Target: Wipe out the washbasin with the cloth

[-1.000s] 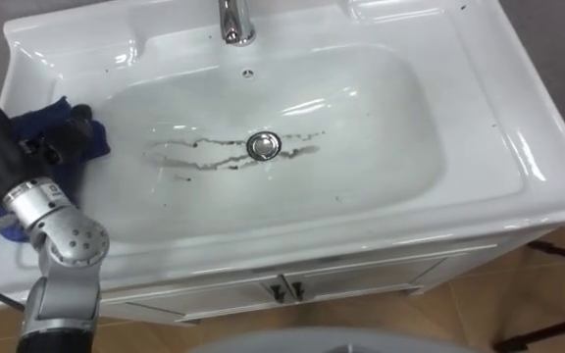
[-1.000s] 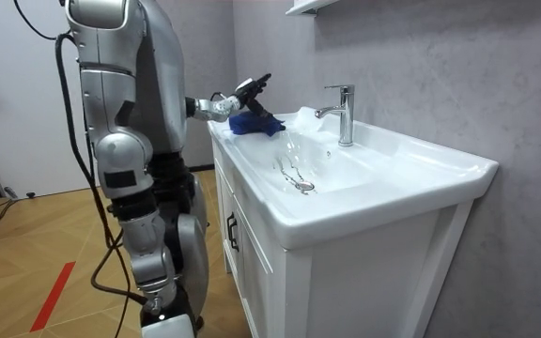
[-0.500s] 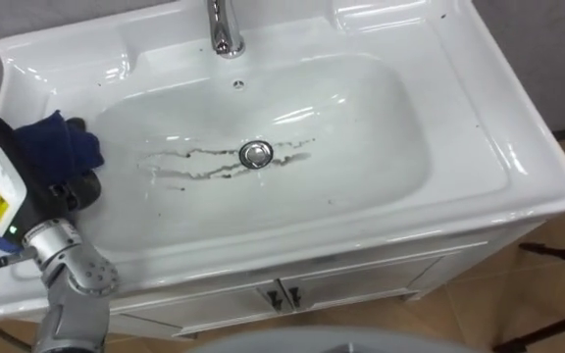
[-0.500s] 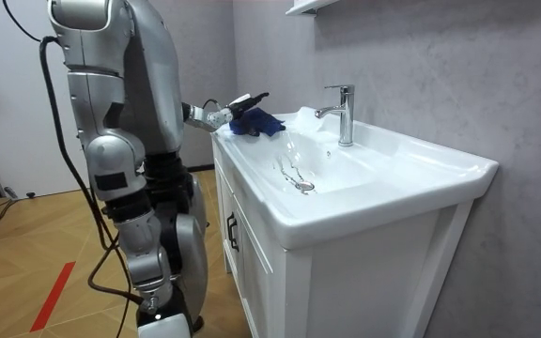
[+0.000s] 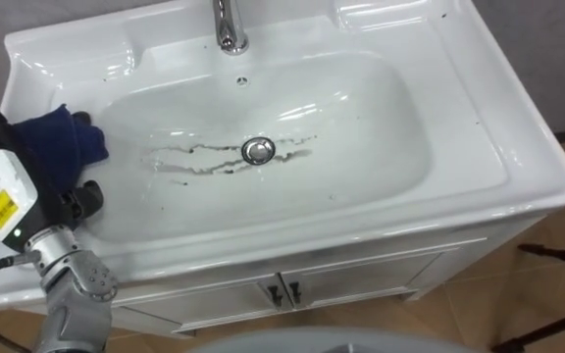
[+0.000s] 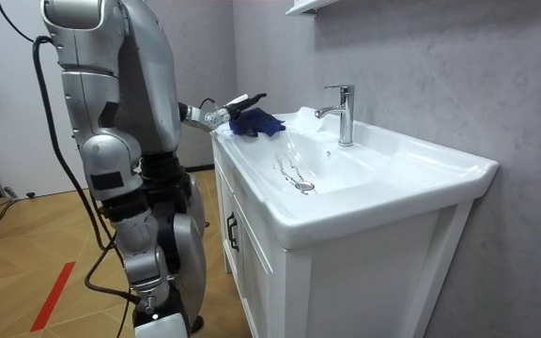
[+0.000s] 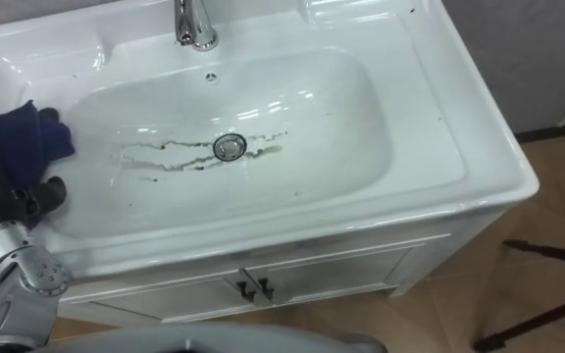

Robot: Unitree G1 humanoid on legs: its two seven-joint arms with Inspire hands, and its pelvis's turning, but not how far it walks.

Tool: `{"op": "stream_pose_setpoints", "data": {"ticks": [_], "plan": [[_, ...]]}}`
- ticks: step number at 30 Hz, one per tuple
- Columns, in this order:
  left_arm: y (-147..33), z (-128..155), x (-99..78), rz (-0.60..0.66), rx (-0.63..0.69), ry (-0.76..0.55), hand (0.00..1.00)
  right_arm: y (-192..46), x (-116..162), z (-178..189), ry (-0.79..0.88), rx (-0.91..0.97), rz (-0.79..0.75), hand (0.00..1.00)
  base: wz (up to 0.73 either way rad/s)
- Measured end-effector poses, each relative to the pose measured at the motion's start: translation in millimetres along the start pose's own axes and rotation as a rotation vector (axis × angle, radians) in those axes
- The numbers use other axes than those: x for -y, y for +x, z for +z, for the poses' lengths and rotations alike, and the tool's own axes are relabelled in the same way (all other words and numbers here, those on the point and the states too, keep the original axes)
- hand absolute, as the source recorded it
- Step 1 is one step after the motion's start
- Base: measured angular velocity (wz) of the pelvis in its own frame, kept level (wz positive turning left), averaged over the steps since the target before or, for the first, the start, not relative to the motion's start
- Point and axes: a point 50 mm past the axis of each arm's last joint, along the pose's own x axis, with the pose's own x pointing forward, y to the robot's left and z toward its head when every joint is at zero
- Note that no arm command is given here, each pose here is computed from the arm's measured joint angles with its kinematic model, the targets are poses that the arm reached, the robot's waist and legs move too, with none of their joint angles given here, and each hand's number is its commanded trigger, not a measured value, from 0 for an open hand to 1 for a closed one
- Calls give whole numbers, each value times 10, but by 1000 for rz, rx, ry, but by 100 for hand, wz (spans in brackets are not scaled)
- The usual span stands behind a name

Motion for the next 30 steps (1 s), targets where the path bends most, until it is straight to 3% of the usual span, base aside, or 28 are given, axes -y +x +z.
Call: {"op": "stream_pose_setpoints", "data": {"ticks": [6, 20, 30], "plan": [[-8, -9, 8, -3, -9, 3, 0, 0, 4, -5, -29, -8, -4, 0, 0], [-159, -155, 219, -87, -86, 35, 0, -1, 1, -106, -39, -62, -14, 0, -3], [-185, -174, 227, -72, -89, 26, 0, 0, 2, -73, -39, -51, -27, 0, 0]]}}
